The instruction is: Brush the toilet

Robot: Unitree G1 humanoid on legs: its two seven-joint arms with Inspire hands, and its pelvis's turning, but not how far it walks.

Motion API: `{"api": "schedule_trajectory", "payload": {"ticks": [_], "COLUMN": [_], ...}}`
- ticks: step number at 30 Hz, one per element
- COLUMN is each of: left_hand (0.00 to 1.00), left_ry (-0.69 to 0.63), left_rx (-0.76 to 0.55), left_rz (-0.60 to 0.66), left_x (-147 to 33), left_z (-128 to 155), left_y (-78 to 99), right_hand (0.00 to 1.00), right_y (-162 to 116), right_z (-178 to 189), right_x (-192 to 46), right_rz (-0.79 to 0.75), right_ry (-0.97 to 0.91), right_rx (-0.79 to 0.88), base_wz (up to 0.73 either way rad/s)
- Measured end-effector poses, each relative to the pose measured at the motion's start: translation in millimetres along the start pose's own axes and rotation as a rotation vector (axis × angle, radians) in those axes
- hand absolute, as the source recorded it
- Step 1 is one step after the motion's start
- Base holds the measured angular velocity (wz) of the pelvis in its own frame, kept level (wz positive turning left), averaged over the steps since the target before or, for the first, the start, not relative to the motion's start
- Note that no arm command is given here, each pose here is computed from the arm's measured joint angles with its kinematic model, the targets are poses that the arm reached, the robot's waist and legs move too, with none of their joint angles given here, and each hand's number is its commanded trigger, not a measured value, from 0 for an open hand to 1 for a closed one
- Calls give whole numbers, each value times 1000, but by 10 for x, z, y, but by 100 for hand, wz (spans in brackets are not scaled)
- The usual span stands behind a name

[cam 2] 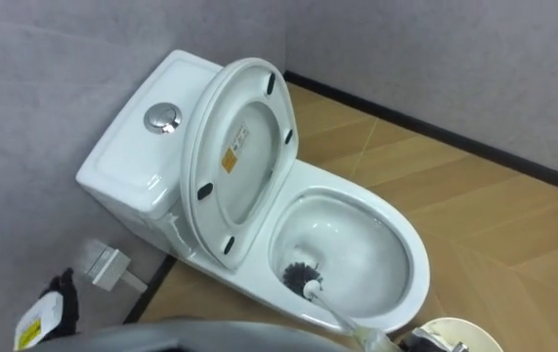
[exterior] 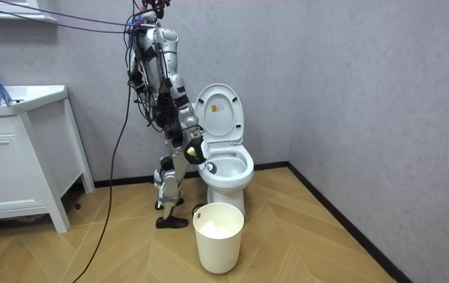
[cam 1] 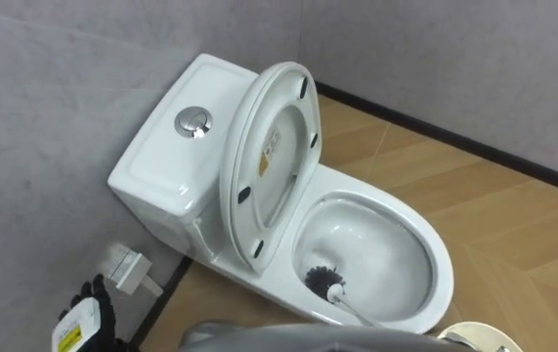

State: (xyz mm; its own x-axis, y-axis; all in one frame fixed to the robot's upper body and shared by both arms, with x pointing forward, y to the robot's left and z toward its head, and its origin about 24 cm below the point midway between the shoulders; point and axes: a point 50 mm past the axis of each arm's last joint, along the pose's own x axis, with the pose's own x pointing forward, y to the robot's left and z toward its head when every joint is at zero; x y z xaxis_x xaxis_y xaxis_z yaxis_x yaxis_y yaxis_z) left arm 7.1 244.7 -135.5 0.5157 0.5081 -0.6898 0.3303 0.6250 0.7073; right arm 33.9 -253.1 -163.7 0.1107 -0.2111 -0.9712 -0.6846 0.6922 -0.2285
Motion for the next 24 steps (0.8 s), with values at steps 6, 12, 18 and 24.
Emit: {"api": "schedule_trajectory", "payload": {"ticks": [6, 12, 18, 24], "left_hand": [0, 0, 0, 0], "left_ry": [144, 284, 291, 292], "left_rx": [-74, -253, -296, -299], "left_rz": [-121, -160, -182, -201], "left_x": [-36, -26, 53, 137], "left_z": [-196, -265, -199, -113], "left_y": [-118, -197, -179, -176], "right_hand": [100, 100, 100, 100], "right_y": [23, 43, 70, 64], "right_z": [-33, -82, -126, -162], "right_x": [0, 3, -1, -9], "right_rz": [3, -36, -88, -164], "right_ry": [15, 30, 32, 26], "right_rx": [44, 155, 364, 457], "base_wz": [2, -3, -9, -41]}}
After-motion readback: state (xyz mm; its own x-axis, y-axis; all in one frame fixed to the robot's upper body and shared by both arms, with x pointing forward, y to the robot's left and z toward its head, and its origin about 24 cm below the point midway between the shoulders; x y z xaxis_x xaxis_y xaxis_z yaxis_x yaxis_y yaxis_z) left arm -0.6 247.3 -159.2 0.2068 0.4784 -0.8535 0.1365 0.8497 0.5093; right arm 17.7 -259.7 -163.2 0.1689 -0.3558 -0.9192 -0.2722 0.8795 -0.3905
